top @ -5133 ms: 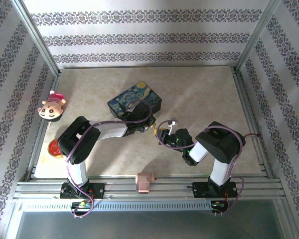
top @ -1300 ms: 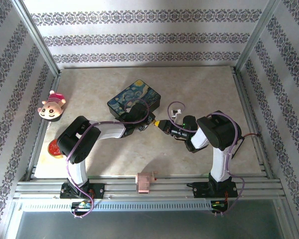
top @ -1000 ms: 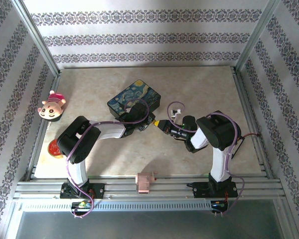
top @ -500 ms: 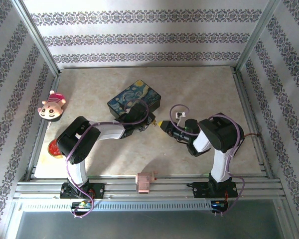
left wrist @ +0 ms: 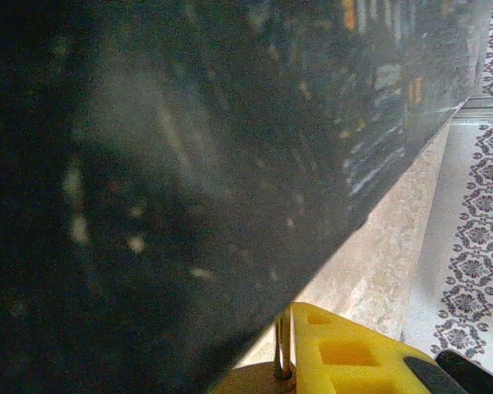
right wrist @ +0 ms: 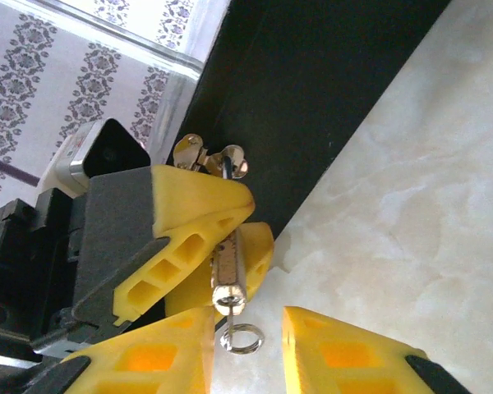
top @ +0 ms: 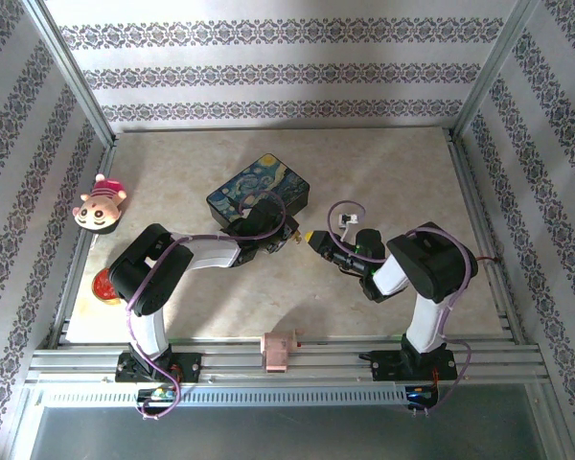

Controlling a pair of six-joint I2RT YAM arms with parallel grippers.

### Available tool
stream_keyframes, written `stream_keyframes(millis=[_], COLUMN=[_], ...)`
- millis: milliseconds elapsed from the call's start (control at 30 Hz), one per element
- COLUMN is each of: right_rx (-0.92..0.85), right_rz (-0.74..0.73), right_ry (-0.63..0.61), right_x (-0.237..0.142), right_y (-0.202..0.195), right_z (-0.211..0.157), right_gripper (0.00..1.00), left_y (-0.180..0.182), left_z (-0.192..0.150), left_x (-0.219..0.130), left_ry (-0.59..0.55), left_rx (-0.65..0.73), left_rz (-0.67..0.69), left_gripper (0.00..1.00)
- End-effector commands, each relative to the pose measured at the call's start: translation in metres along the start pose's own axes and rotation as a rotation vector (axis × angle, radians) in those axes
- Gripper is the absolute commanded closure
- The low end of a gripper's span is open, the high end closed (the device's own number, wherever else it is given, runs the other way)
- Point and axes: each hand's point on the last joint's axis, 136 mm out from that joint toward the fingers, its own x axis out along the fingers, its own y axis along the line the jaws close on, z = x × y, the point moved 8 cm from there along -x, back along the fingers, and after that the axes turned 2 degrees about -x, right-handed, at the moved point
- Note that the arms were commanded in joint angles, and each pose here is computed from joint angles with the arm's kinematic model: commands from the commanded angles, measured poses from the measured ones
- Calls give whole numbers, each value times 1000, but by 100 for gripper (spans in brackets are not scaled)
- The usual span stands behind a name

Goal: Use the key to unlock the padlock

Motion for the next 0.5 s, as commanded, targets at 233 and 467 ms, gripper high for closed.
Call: stream_keyframes(millis=[233, 467], right_rx=[-74, -168], right_rz=[-86, -257], right_ry=[-3, 53], right_x=[-8, -19], right_y=[18, 31], right_z=[-3, -6], right_gripper=[73, 73], left_y=[29, 29], left_z=[-17, -16], left_x=[4, 5], left_ry=[159, 158], left_rx=[-111, -113], left_rz=[115, 115], left_gripper=[100, 100])
